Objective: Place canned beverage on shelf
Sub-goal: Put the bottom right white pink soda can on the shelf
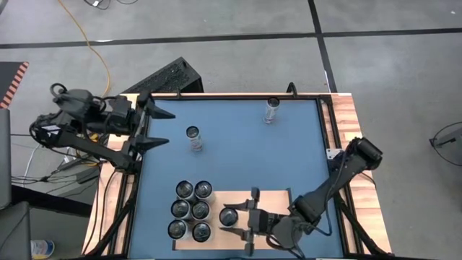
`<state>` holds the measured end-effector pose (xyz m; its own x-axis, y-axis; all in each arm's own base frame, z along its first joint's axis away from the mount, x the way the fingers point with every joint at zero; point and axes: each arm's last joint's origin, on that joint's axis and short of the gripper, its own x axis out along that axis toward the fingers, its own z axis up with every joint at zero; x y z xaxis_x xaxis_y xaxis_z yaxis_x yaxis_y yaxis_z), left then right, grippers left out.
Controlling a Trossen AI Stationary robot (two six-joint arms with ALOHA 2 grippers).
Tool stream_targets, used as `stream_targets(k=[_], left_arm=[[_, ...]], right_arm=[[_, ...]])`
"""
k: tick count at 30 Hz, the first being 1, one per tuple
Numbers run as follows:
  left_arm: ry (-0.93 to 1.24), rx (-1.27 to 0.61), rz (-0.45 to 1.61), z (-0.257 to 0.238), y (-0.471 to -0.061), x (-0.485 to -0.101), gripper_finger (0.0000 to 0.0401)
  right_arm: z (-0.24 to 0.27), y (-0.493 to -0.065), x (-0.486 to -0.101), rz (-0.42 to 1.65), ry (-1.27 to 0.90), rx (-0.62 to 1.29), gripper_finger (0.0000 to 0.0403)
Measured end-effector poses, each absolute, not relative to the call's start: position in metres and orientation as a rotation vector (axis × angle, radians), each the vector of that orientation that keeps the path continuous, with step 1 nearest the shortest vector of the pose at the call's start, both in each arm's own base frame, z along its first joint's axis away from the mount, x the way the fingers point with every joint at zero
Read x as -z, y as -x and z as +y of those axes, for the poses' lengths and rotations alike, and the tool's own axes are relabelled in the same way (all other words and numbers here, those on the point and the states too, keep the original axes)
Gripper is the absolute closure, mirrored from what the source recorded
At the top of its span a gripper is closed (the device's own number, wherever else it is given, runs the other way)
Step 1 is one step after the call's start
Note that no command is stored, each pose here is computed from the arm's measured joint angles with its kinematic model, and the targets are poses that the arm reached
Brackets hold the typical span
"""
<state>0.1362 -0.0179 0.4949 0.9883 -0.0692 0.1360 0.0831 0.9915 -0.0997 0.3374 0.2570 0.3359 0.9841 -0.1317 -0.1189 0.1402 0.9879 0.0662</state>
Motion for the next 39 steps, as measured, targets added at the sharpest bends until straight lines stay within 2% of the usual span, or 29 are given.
stream_targets(k=[14, 39], left_arm=[[0.114, 0.077, -0.124, -0.019, -0.142, -0.494, 0.0076], [0.134, 0.08, -0.144, -0.019, -0.141, -0.496, 0.0076]], right_arm=[[0.272, -0.34, -0.324, 0.132, -0.104, -0.019, 0.0186], [0.272, -0.346, -0.318, 0.097, -0.033, -0.088, 0.0186]])
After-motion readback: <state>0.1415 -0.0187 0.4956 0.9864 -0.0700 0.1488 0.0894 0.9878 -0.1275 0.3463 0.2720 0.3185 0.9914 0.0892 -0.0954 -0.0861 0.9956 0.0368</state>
